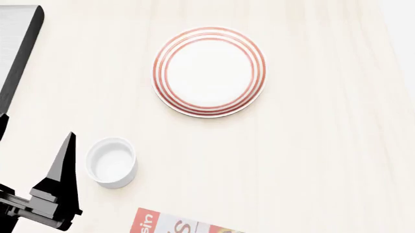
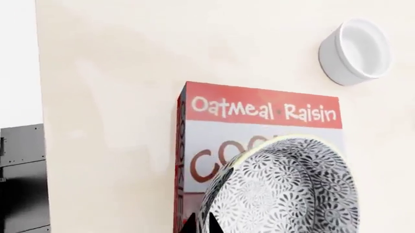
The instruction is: Pick the akita bowl on the cookies box and place it on the plate.
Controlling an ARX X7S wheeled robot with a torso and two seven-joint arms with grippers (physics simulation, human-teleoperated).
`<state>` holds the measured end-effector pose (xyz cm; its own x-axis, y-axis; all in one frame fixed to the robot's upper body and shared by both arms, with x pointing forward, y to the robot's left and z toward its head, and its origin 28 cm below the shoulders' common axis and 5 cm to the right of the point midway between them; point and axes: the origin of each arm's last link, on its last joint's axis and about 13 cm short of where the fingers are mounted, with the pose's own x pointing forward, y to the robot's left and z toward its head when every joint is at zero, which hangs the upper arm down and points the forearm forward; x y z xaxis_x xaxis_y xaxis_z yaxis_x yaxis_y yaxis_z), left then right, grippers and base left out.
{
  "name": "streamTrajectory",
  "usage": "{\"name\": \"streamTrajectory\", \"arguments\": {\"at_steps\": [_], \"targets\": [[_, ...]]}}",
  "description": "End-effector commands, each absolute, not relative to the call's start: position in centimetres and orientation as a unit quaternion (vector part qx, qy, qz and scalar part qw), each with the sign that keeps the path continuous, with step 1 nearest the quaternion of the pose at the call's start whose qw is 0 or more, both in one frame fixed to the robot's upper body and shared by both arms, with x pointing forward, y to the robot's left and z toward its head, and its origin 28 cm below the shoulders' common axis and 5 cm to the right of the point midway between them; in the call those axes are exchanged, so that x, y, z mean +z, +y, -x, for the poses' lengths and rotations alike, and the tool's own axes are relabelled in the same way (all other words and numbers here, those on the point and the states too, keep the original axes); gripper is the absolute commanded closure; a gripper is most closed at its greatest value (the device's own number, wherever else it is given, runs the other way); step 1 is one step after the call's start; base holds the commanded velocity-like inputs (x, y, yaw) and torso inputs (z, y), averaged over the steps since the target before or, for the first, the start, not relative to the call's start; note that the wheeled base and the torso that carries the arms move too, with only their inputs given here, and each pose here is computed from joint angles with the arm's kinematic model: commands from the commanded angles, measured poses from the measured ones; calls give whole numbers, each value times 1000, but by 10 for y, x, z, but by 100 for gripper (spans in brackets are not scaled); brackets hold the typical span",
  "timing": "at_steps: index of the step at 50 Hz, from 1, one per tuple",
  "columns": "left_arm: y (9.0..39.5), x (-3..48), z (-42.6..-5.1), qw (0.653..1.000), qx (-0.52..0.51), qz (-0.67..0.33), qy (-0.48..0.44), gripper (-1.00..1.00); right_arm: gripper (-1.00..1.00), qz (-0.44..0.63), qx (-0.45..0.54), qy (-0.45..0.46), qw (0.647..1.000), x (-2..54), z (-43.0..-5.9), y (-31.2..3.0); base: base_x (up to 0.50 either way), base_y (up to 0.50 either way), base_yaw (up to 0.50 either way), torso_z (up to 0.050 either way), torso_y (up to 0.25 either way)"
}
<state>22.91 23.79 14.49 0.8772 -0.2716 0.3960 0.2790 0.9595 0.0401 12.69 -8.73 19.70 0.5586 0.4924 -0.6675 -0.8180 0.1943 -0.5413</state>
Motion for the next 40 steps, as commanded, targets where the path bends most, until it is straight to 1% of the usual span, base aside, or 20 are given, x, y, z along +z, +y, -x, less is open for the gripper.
{"name": "streamTrajectory", "arguments": {"at_steps": [1, 6, 16, 24, 40], "targets": [[237, 146, -228, 969, -145, 9, -202, -100, 100, 499, 402, 188, 744, 220, -128, -95, 0, 0, 0, 0, 0], [237, 145, -227, 969, -145, 10, -202, -100, 100, 508, 381, 185, 750, 228, -135, -97, 0, 0, 0, 0, 0], [237, 145, -228, 969, -144, 10, -202, -100, 100, 555, 329, 175, 744, 247, -149, -103, 0, 0, 0, 0, 0], [237, 145, -227, 968, -145, 11, -203, -100, 100, 570, 315, 178, 738, 257, -156, -108, 0, 0, 0, 0, 0], [238, 146, -227, 968, -145, 10, -205, -100, 100, 595, 274, 176, 735, 285, -188, -120, 0, 0, 0, 0, 0]]}}
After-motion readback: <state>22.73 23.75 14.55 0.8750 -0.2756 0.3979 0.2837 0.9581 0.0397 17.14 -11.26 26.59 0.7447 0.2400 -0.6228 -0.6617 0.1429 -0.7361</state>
